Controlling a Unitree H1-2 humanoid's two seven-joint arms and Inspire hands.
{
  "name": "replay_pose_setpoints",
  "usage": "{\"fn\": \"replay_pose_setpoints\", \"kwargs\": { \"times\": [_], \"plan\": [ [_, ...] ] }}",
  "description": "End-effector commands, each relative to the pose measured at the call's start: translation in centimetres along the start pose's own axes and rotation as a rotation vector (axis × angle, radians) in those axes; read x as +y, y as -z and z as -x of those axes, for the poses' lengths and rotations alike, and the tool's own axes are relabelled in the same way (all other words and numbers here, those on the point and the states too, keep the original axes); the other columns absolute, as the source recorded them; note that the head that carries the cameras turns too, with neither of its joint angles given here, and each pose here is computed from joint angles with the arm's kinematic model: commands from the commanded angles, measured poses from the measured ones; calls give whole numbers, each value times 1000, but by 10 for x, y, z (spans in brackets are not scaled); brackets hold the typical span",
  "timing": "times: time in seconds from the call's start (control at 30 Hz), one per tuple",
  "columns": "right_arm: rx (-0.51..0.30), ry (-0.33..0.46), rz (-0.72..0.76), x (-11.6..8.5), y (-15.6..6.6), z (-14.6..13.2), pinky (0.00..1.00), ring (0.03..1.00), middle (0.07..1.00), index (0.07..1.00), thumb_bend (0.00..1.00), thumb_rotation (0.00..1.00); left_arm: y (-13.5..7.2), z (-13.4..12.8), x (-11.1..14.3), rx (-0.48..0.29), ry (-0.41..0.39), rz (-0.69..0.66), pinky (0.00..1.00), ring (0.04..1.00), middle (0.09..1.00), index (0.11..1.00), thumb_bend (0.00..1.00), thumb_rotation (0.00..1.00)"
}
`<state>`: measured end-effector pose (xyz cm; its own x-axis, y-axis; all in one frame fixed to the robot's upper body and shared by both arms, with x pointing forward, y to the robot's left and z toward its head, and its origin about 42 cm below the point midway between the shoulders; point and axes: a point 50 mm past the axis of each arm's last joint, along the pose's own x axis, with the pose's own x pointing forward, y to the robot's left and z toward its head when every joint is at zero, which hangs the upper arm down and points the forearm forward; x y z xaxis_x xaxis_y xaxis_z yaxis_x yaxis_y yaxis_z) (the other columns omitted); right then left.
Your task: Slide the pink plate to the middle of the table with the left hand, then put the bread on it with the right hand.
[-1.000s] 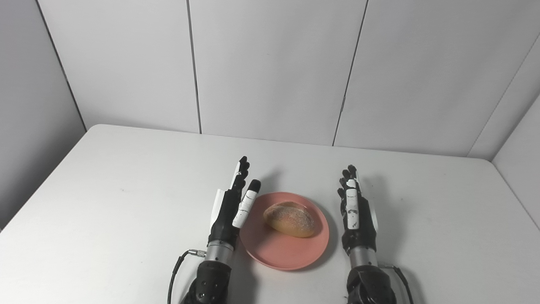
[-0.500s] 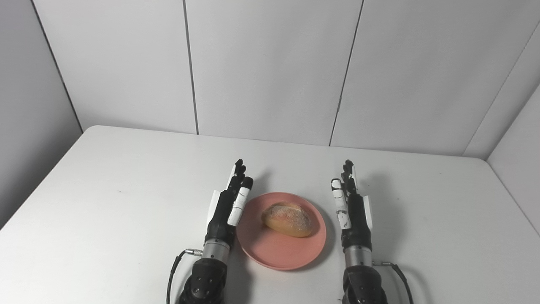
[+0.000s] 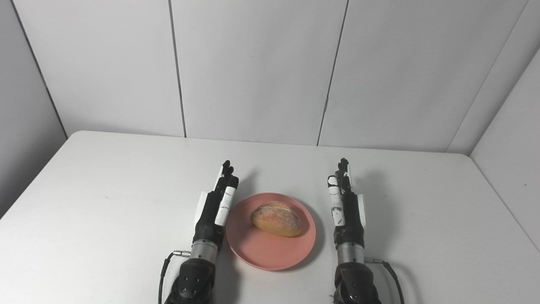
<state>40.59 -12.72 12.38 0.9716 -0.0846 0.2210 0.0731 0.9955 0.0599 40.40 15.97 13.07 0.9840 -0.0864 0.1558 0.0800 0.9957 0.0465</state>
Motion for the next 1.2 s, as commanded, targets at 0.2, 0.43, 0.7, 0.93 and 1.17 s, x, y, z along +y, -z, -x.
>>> {"fn": "replay_pose_setpoints", "kwargs": {
  "times": [0.2,0.43,0.7,0.93,1.17],
  "plan": [
    [154,23,-39,10,35,32,1000,1000,1000,1000,841,1000,15,7,24,37,-27,-42,1000,1000,1000,1000,904,1000],
    [157,25,-44,7,34,33,1000,1000,997,1000,835,1000,17,10,19,-15,-45,-61,1000,1000,1000,1000,889,1000],
    [152,23,-42,0,33,34,1000,1000,991,1000,841,1000,18,12,11,-27,-69,-62,1000,1000,1000,1000,883,1000],
    [205,-4,-38,-12,31,34,1000,1000,976,981,792,1000,18,14,0,-31,-79,-44,1000,1000,1000,1000,898,1000],
    [252,-43,-25,-21,31,33,1000,1000,985,979,796,1000,20,12,-4,46,-74,-39,1000,1000,1000,1000,911,1000]
  ]
}}
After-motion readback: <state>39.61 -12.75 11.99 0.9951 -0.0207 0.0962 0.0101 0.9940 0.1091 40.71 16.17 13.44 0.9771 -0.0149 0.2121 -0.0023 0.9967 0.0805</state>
